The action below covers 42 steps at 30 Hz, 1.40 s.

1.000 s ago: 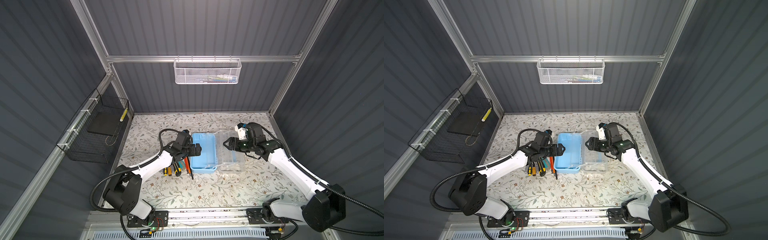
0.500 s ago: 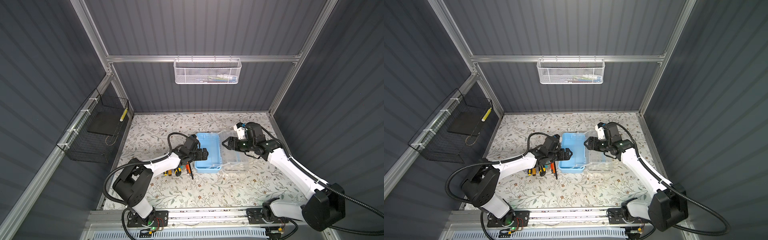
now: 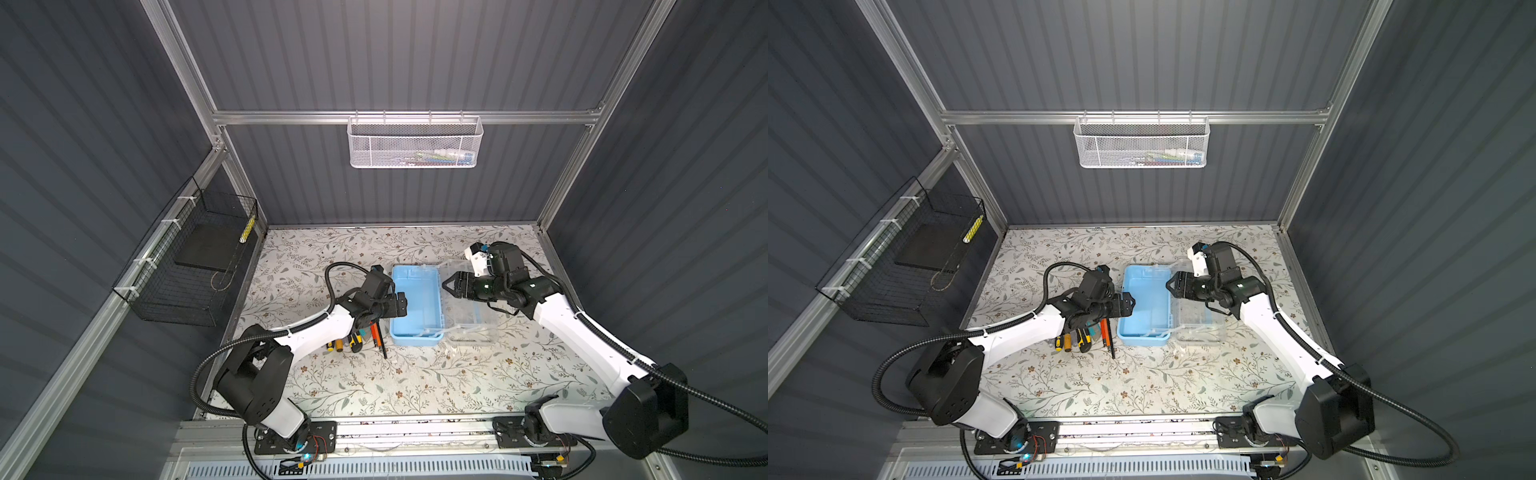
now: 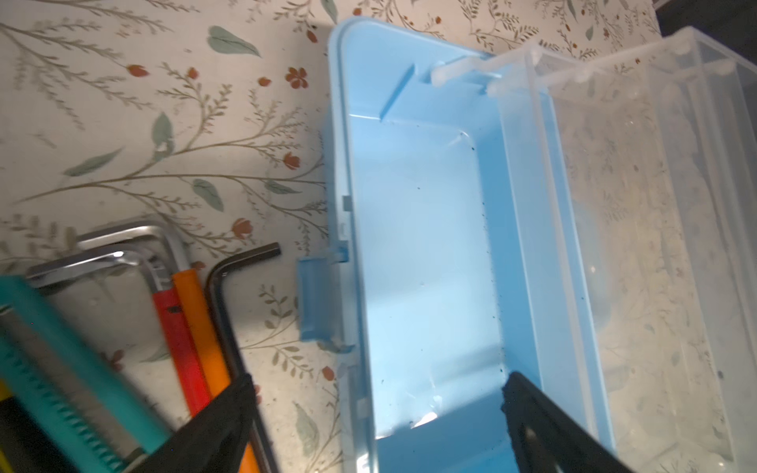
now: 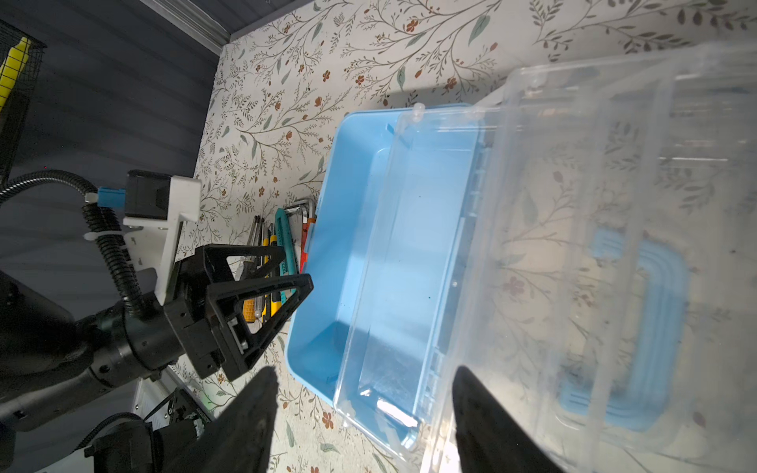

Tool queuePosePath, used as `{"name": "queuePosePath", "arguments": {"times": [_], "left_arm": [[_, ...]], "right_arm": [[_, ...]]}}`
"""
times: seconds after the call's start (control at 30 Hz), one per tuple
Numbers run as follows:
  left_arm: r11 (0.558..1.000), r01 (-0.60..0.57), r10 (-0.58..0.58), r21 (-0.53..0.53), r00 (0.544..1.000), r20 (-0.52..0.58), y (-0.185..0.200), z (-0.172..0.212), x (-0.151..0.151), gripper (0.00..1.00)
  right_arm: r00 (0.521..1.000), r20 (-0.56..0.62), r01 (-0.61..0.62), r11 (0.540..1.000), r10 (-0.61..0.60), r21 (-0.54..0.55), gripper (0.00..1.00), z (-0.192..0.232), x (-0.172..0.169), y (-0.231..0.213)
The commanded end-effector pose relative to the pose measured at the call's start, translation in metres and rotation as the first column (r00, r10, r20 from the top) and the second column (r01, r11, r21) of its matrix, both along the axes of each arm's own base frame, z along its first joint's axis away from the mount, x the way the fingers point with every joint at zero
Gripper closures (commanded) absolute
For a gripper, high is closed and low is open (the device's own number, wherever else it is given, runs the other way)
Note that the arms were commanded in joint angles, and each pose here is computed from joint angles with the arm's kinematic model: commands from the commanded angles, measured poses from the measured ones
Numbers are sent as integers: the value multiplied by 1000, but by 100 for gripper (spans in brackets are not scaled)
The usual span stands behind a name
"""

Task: Pack the tool kit
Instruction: 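Lower the left gripper onto the red-handled hex key and close it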

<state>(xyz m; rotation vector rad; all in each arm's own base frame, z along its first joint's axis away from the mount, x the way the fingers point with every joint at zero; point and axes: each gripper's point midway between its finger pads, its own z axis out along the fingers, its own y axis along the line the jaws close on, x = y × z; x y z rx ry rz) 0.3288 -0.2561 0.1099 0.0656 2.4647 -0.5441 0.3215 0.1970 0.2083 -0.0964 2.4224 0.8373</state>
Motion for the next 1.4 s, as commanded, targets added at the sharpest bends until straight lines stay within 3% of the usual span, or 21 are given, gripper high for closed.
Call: {"name": "queuePosePath", "arguments": {"times": [0.0, 0.47, 0.8, 1.37], "left_arm": [[992, -67, 68, 108, 998, -10, 35, -12, -2, 8], [977, -125, 138, 176, 988, -65, 56, -44, 11, 42], [968, -129, 151, 217, 985, -88, 61, -61, 12, 60], [959, -136, 171, 247, 977, -126, 71, -80, 14, 71]], "right_arm": [[999, 23, -24, 1000, 24, 11, 33, 10, 2, 6], [998, 55, -21, 999, 19, 49, 43, 14, 13, 14], [999, 47, -22, 998, 20, 54, 51, 9, 13, 14], [999, 29, -19, 999, 17, 49, 52, -2, 13, 15]]}}
